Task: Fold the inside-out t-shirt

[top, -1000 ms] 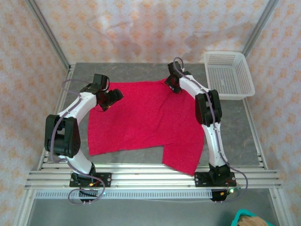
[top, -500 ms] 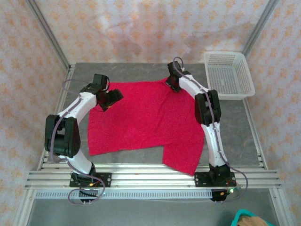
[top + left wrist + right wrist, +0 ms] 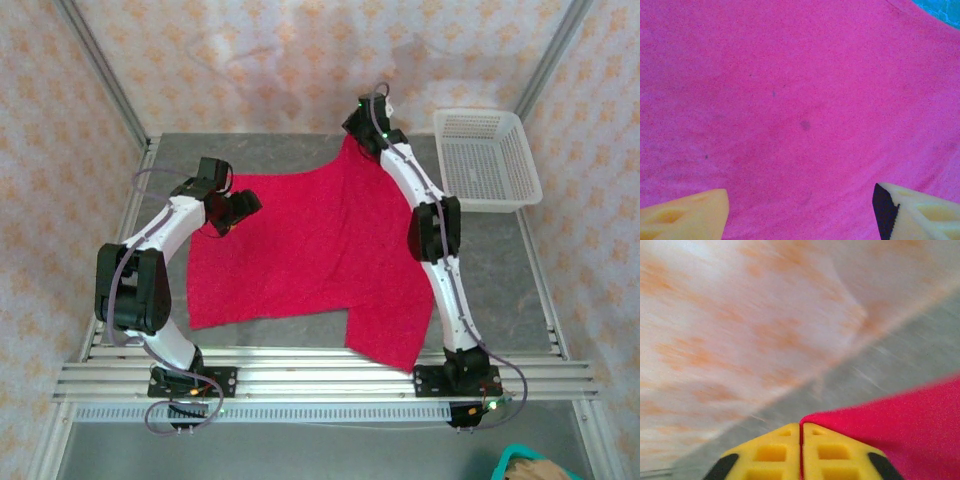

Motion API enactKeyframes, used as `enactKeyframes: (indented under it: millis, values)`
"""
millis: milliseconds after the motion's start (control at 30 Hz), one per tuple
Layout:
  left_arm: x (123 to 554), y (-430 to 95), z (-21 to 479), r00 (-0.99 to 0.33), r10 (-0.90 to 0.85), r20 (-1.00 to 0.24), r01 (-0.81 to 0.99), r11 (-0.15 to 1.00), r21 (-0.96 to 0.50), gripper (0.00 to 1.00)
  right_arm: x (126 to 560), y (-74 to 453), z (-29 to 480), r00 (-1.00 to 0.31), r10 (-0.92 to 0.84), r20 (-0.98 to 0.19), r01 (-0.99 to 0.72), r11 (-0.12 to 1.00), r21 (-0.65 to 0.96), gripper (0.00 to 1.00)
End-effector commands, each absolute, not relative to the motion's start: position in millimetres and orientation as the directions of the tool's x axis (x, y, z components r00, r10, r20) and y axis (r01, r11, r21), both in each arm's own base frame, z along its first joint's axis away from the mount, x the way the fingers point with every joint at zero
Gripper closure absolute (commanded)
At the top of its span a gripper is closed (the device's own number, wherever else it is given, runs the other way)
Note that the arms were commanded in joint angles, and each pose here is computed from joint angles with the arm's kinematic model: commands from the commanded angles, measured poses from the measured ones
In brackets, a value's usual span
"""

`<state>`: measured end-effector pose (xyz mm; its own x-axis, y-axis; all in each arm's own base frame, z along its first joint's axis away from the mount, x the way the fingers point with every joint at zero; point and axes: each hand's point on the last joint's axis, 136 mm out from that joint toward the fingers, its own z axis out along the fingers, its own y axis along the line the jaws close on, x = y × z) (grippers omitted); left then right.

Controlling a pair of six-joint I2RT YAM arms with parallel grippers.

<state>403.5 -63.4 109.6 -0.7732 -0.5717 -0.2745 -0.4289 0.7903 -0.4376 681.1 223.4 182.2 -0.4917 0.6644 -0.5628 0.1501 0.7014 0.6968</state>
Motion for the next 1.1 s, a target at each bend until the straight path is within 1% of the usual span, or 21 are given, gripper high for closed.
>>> enactKeyframes:
  millis: [0, 33, 67, 100, 233, 333, 400, 533, 667, 767, 800, 933, 1000, 1067]
  values:
    - [394, -60, 102, -0.781, -0.562, -0.272, -0.434, 0.802, -0.411, 0.23, 708, 236, 166, -0.483, 0.675, -0.558, 0.037, 0.652, 0.757, 0.36]
    - [392, -60, 101, -0.784, -0.56, -0.268, -0.435, 0.804, -0.406, 0.23, 709, 234, 165, -0.493, 0.684, -0.537, 0.047, 0.638, 0.769, 0.21]
    - [391, -59, 100, -0.788, -0.556, -0.265, -0.434, 0.807, -0.401, 0.23, 706, 232, 166, -0.51, 0.687, -0.519, 0.059, 0.629, 0.775, 0.14]
    - [389, -59, 101, -0.791, -0.553, -0.263, -0.434, 0.81, -0.395, 0.22, 702, 229, 166, -0.528, 0.677, -0.513, 0.073, 0.638, 0.766, 0.1]
    - [386, -56, 112, -0.789, -0.547, -0.28, -0.431, 0.817, -0.383, 0.22, 665, 214, 166, -0.596, 0.61, -0.523, 0.165, 0.73, 0.663, 0.09]
    - [386, -52, 122, -0.789, -0.54, -0.294, -0.429, 0.826, -0.367, 0.21, 634, 194, 155, -0.603, 0.586, -0.54, 0.239, 0.78, 0.579, 0.09]
    - [391, -49, 125, -0.783, -0.549, -0.292, -0.432, 0.818, -0.379, 0.21, 621, 182, 143, -0.603, 0.572, -0.557, 0.268, 0.802, 0.533, 0.08]
    - [401, -43, 122, -0.771, -0.586, -0.25, -0.464, 0.785, -0.411, 0.22, 625, 170, 122, -0.597, 0.581, -0.553, 0.277, 0.796, 0.539, 0.08]
    - [401, -42, 125, -0.763, -0.592, -0.259, -0.464, 0.781, -0.419, 0.22, 641, 169, 105, -0.597, 0.586, -0.547, 0.286, 0.793, 0.538, 0.08]
    - [398, -41, 123, -0.766, -0.588, -0.259, -0.465, 0.785, -0.409, 0.22, 650, 167, 88, -0.606, 0.613, -0.506, 0.341, 0.776, 0.531, 0.1]
    - [398, -42, 123, -0.768, -0.586, -0.259, -0.463, 0.787, -0.408, 0.22, 651, 166, 84, -0.608, 0.617, -0.499, 0.354, 0.774, 0.526, 0.13]
    - [398, -41, 123, -0.77, -0.583, -0.258, -0.461, 0.789, -0.406, 0.24, 652, 156, 77, -0.582, 0.644, -0.497, 0.413, 0.76, 0.501, 0.31]
    - [400, -41, 124, -0.77, -0.583, -0.26, -0.459, 0.788, -0.409, 0.25, 650, 153, 76, -0.573, 0.651, -0.499, 0.432, 0.757, 0.491, 0.34]
    - [401, -42, 127, -0.77, -0.58, -0.265, -0.454, 0.79, -0.411, 0.25, 648, 150, 76, -0.564, 0.654, -0.504, 0.441, 0.755, 0.486, 0.35]
